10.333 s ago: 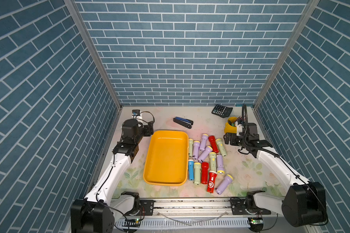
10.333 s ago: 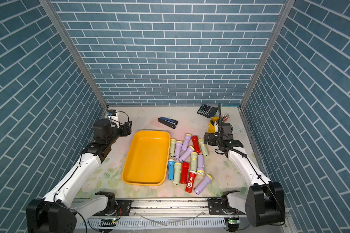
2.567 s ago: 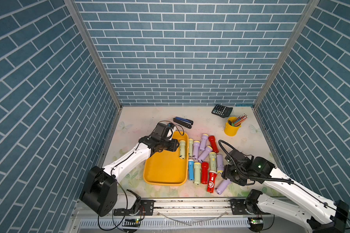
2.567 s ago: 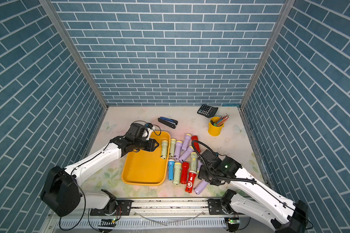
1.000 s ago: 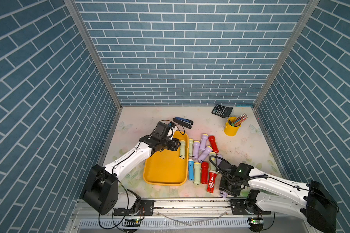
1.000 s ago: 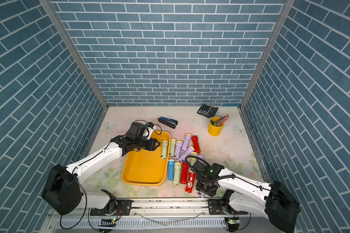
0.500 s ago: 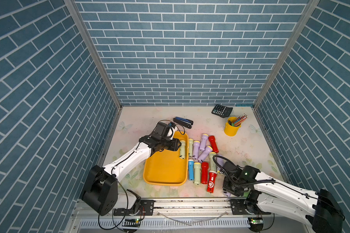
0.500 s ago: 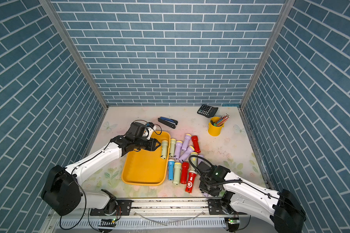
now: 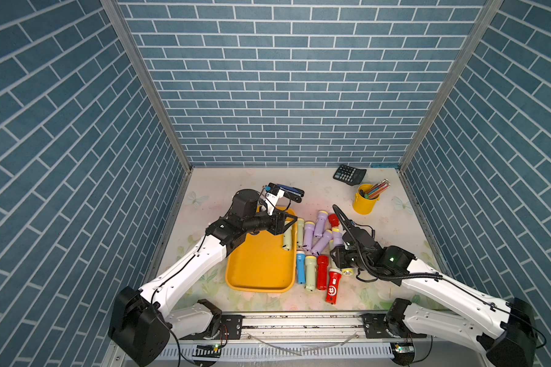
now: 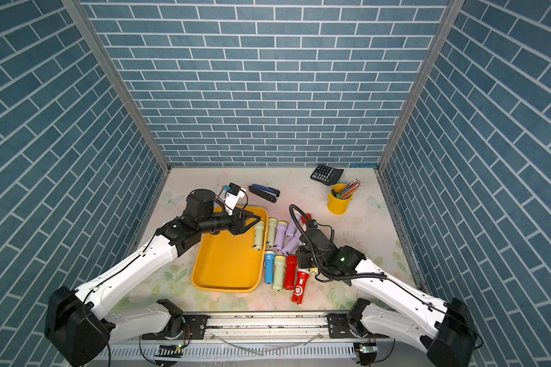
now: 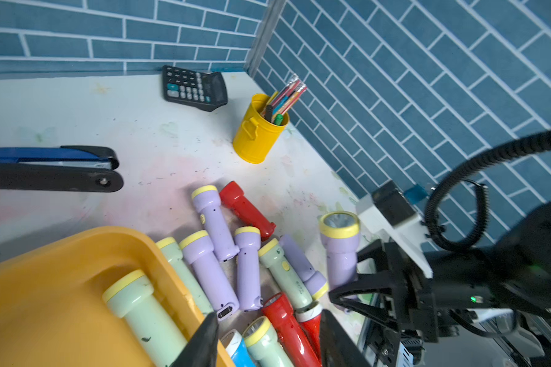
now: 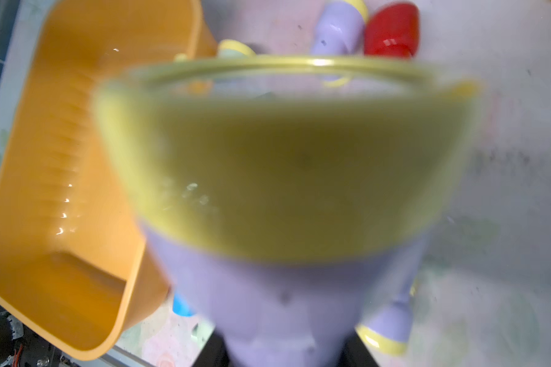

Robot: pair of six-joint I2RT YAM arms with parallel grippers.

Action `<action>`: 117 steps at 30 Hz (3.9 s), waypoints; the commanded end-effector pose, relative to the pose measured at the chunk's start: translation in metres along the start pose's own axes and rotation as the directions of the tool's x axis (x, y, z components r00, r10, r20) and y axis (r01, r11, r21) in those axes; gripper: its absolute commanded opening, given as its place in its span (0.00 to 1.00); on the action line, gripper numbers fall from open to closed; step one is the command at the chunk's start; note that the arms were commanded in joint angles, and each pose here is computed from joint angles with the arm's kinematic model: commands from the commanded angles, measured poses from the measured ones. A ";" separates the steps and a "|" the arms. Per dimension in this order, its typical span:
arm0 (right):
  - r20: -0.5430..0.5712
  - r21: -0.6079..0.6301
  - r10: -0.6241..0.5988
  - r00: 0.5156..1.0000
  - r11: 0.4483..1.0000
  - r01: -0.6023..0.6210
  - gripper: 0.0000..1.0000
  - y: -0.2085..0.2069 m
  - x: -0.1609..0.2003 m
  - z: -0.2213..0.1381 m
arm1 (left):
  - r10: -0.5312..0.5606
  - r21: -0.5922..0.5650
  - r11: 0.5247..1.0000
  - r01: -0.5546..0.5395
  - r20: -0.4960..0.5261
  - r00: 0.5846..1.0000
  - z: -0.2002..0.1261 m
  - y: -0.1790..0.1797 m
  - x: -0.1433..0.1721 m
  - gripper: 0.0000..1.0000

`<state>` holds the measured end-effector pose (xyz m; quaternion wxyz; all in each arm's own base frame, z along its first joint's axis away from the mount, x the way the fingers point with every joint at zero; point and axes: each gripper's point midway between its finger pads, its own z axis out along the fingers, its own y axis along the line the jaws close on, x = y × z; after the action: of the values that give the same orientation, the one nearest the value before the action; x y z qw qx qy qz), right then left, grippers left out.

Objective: Put the flashlights into the storage boxes
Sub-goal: Pick up the flashlight from the center of the board, then place the flashlight at the storage box.

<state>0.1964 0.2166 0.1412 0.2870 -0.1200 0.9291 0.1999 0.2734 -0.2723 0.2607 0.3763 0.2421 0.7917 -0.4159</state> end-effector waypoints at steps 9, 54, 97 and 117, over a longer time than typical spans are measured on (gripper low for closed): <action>0.381 -0.300 -0.163 0.910 0.909 0.289 0.29 0.087 -0.082 -0.012 | 0.014 0.140 0.990 -0.017 0.025 1.000 0.014 -0.024 0.004 0.54; 0.334 -0.422 -0.049 0.941 0.885 0.196 0.69 0.088 -0.092 0.001 | -0.022 -0.096 0.995 0.009 -0.142 0.990 0.021 0.011 0.035 0.27; 0.176 -0.280 -0.050 0.983 0.955 0.099 0.72 0.046 -0.069 0.033 | -0.564 -0.414 0.799 0.436 -0.261 0.784 0.072 0.180 0.125 0.47; 0.174 -0.280 -0.047 0.984 0.955 0.095 0.72 0.044 -0.069 0.031 | -0.533 -0.478 0.803 0.355 -0.310 0.787 0.043 0.172 0.132 0.53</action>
<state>0.2504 0.2801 0.1676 0.3450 -0.1804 0.8580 0.3352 0.3404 -0.2126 0.0593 0.1300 0.0412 0.9528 -0.2711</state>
